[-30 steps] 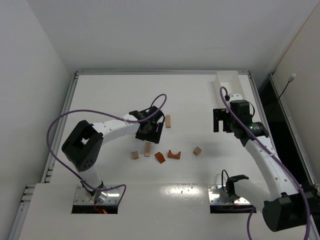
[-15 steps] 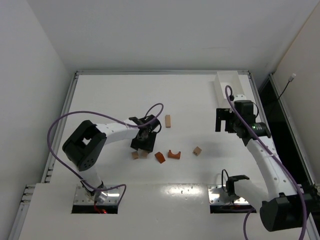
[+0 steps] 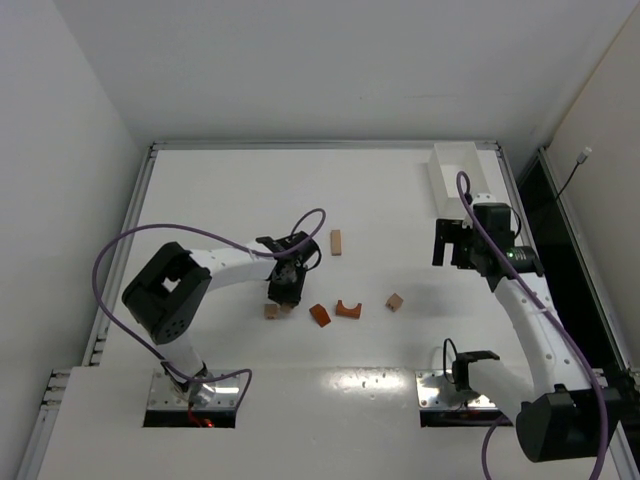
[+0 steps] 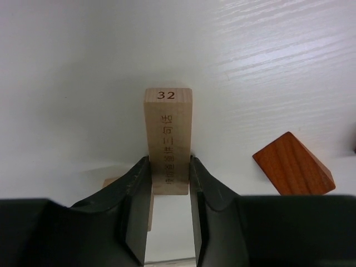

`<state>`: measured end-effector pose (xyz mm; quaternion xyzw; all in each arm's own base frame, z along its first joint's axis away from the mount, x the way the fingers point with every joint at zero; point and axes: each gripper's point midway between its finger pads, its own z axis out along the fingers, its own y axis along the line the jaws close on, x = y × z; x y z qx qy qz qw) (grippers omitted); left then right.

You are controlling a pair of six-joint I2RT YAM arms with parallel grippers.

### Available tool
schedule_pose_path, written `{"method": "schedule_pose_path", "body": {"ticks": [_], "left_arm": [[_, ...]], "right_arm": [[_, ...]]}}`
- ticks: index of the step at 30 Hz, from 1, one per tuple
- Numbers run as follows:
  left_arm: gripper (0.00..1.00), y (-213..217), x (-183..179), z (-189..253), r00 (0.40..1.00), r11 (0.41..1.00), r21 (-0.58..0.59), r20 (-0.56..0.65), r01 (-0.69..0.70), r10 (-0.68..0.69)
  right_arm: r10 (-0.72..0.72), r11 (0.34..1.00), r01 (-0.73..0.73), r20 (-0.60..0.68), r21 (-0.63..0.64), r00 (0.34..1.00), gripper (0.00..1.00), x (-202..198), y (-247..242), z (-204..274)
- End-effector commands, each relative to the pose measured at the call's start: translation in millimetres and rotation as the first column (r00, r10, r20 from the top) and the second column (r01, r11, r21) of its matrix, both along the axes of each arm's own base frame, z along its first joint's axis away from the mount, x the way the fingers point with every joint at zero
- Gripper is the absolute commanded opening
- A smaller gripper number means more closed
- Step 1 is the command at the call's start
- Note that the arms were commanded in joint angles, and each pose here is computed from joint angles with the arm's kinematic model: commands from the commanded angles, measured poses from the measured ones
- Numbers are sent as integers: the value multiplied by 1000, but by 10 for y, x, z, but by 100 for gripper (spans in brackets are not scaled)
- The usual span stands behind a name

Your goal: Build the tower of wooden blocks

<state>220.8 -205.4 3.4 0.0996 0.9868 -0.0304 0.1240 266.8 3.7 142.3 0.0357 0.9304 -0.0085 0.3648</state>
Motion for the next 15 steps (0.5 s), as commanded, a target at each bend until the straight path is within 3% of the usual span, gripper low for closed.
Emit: {"method": "schedule_pose_path", "body": {"ticks": [1,7,11,15], "left_arm": [[0,-225,262,215,996,998,-62,94,3,3],[0,-501,972,1061,930,992,-121,362,-21,64],[0,-575,1226,1280,895,991,-123,435,-50,100],[0,-653,1369,1208,896,988,-131,424,-81,129]], "right_arm": [[0,1000,0,24,30,1000,92,40,38,41],[-13,996,12,14,85,1000,88,43,114,-4],[-23,992,23,-5,124,1000,88,92,170,-44],[-23,992,20,18,125,1000,88,245,177,82]]}}
